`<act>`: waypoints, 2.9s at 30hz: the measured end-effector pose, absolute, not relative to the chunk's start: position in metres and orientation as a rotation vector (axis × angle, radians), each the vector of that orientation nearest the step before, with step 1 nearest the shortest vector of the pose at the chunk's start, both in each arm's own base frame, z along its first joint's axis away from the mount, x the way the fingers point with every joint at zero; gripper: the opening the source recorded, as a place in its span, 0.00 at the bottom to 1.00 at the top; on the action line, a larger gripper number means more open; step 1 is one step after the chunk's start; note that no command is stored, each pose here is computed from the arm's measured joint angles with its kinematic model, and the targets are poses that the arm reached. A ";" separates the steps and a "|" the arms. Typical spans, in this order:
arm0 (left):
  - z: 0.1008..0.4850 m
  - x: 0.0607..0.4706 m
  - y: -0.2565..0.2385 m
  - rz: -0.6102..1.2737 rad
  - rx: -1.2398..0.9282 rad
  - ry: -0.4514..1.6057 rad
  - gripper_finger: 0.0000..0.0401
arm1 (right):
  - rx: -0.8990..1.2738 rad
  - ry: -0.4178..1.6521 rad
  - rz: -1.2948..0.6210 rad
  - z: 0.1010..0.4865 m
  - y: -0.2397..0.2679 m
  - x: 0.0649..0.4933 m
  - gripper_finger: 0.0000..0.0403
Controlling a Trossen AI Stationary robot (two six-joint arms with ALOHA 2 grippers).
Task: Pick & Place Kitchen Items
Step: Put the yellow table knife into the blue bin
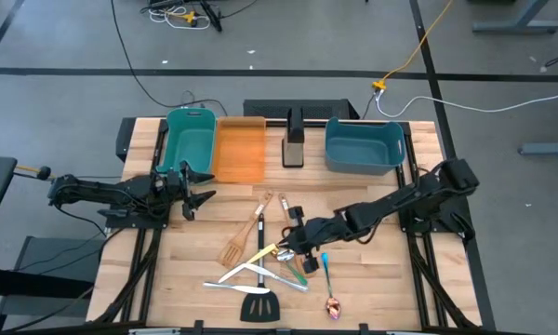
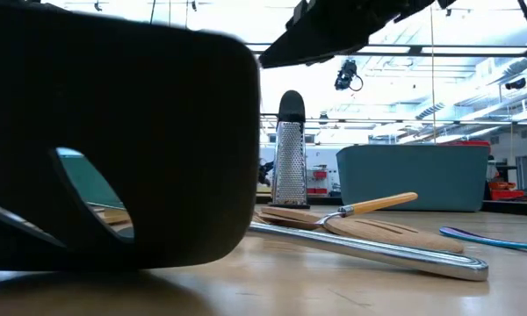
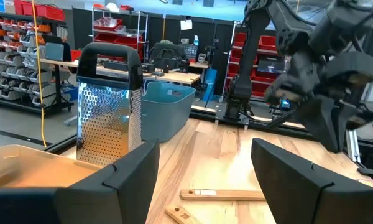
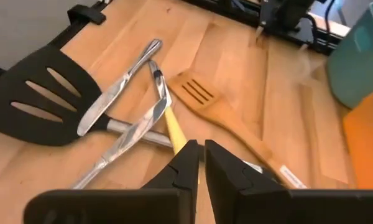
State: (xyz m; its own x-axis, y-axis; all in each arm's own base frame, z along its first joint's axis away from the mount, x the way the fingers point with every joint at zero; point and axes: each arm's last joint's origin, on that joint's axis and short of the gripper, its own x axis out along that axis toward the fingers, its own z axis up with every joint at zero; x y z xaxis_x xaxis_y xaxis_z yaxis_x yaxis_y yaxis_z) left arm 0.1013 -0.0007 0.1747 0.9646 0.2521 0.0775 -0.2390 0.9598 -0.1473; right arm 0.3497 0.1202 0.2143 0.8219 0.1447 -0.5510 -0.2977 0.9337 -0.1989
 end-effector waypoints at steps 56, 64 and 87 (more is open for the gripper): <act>0.174 0.101 -0.001 0.249 -0.136 -0.088 0.65 | -0.433 0.982 0.209 0.184 0.134 0.429 0.20; 0.174 0.101 -0.001 0.250 -0.136 -0.089 0.65 | -0.430 0.975 0.208 0.180 0.135 0.431 0.38; 0.174 0.101 -0.001 0.249 -0.137 -0.089 0.65 | -0.406 0.964 0.208 0.160 0.140 0.438 0.53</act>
State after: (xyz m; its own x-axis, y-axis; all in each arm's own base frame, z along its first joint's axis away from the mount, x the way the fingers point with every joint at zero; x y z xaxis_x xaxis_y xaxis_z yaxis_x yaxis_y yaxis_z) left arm 0.1014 -0.0007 0.1739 0.9652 0.2516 0.0710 -0.2395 0.9599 -0.1457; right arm 0.4383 0.1400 0.1597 0.5582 -0.0071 -0.8297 -0.3486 0.9054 -0.2423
